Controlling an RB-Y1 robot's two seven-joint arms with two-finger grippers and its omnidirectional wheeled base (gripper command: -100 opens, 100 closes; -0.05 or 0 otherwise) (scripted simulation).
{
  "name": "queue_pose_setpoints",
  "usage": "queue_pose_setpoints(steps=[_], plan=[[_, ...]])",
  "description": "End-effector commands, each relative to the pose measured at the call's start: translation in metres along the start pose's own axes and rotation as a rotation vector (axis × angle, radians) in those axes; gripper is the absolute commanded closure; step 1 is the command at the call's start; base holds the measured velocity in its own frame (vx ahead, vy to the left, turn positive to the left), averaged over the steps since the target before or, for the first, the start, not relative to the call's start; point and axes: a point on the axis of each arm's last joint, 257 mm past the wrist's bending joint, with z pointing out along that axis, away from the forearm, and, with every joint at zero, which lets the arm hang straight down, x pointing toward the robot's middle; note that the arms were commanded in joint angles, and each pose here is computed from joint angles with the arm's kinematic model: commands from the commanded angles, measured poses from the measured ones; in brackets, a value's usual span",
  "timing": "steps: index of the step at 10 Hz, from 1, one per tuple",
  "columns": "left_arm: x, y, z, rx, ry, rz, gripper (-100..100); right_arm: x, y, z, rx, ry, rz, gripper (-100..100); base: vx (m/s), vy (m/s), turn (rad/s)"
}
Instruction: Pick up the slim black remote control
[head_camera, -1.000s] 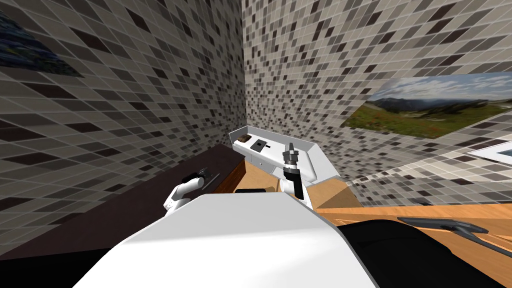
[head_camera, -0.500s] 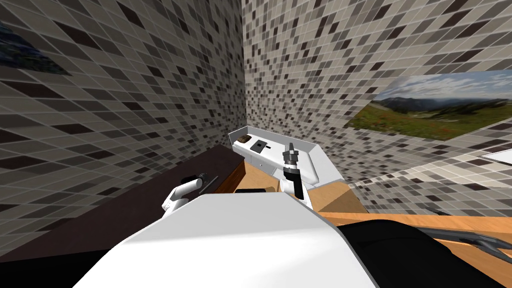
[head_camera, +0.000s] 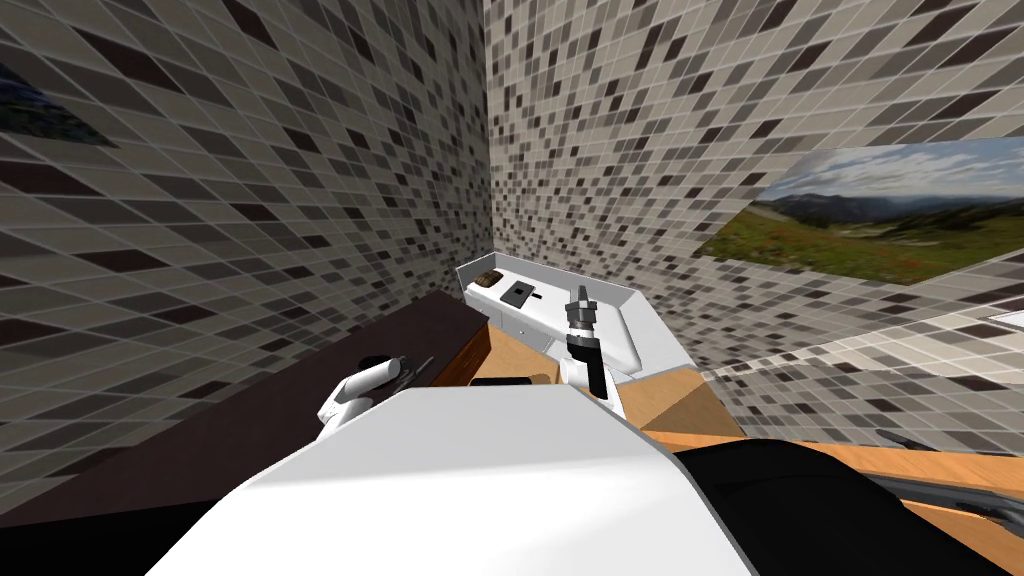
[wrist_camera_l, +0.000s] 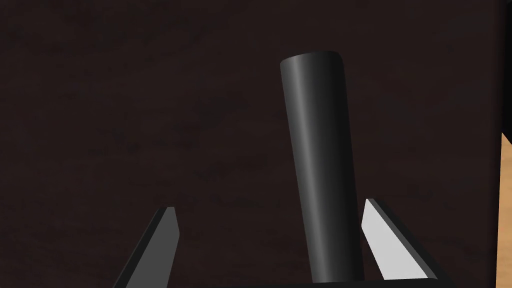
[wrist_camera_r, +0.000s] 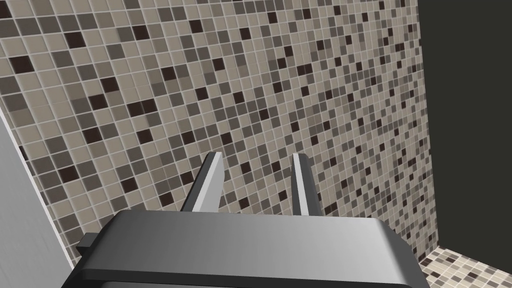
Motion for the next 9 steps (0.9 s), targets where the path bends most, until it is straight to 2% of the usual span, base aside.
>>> queue_pose_setpoints(steps=[1, 2, 4, 5, 9], plan=[[-0.018, 0.012, 0.004, -0.065, -0.035, -0.021, -100, 0.000, 0.000, 0.000, 0.000, 0.000, 0.000, 0, 0.090, -0.012, 0.011], [-0.022, 0.018, 0.005, -0.085, -0.044, -0.024, -100, 0.000, 0.000, 0.000, 0.000, 0.000, 0.000, 0, 0.063, -0.008, 0.006], [-0.044, 0.037, 0.006, -0.171, -0.091, -0.050, -100, 0.000, 0.000, 0.000, 0.000, 0.000, 0.000, 0, 0.066, -0.005, 0.004], [-0.044, 0.037, 0.006, -0.173, -0.091, -0.050, -100, 0.000, 0.000, 0.000, 0.000, 0.000, 0.000, 0, 0.056, -0.007, 0.003], [-0.076, 0.061, 0.002, -0.291, -0.157, -0.087, -100, 0.000, 0.000, 0.000, 0.000, 0.000, 0.000, 0, 0.050, -0.003, 0.002]])
